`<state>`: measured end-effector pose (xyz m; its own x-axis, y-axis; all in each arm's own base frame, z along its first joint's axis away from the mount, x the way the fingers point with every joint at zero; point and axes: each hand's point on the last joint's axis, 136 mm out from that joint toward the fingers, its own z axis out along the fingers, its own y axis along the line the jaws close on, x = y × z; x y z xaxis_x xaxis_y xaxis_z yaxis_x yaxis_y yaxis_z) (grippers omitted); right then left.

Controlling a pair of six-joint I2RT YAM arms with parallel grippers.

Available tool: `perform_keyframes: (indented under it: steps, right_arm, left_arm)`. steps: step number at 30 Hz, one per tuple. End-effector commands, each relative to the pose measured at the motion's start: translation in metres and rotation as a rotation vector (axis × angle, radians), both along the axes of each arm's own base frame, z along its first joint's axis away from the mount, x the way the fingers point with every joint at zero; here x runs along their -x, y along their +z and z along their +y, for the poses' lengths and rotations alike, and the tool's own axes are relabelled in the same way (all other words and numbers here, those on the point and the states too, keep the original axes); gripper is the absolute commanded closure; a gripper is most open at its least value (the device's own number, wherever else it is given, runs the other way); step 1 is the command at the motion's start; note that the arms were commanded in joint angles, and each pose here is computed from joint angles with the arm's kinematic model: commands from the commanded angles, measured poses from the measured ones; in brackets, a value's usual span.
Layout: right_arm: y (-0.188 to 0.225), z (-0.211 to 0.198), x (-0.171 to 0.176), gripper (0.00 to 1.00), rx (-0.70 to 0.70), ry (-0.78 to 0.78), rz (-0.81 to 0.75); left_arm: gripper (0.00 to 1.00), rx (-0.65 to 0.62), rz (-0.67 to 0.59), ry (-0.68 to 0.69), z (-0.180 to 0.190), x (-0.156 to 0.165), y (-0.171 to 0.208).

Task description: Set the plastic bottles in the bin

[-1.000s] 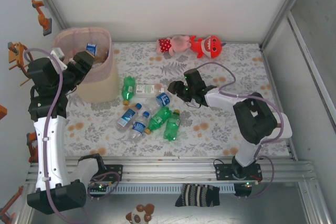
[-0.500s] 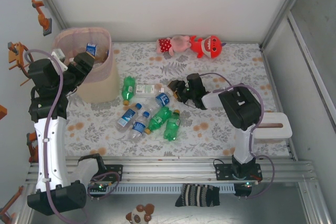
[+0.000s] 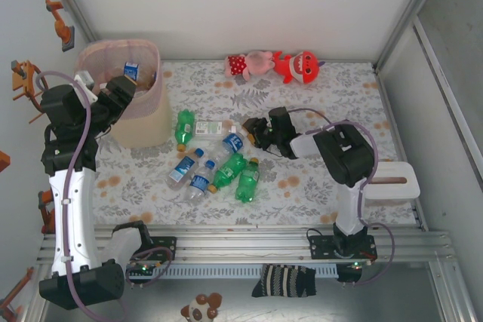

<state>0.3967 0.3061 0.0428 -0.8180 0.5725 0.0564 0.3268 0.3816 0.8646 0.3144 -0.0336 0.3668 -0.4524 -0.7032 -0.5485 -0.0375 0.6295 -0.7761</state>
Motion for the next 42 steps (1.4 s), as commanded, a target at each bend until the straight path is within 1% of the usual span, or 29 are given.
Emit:
perform_keyframes:
  steps: [1,8,13,21,24,29,35,38,42]
  right_arm:
    - [0.005,0.001,0.004,0.53,0.033,0.017,0.011]
    - [0.001,0.009,0.001,0.56,0.006,0.027,0.022]
    - [0.003,0.018,-0.002,0.59,-0.05,0.032,0.019]
    - [0.003,0.013,-0.001,0.69,-0.037,0.015,0.014]
    - [0.01,0.012,-0.002,0.73,-0.035,0.009,-0.006]
    - [0.035,0.013,-0.006,0.77,-0.068,0.003,-0.054]
    - [0.084,0.007,-0.003,0.8,-0.081,-0.001,-0.14]
    - [0.11,0.004,0.001,0.8,-0.068,0.012,-0.195]
    - [0.146,-0.002,0.008,0.8,-0.001,0.055,-0.288]
  left_arm:
    - [0.23,0.001,-0.019,-0.008,-0.003,0.006,0.007]
    - [0.23,0.002,-0.017,0.0,-0.002,0.007,0.006]
    - [0.23,0.003,-0.013,0.004,-0.002,0.006,0.005]
    - [0.23,0.008,-0.017,0.005,-0.002,0.007,0.006]
    - [0.23,0.005,-0.024,0.005,-0.002,0.008,0.008]
    - [0.23,0.007,-0.05,-0.001,-0.003,0.009,0.014]
    - [0.23,-0.002,-0.066,-0.019,-0.006,0.011,0.018]
    - [0.22,0.016,-0.093,-0.06,-0.013,0.01,0.021]
    - [0.21,0.006,-0.133,-0.123,-0.023,0.01,0.026]
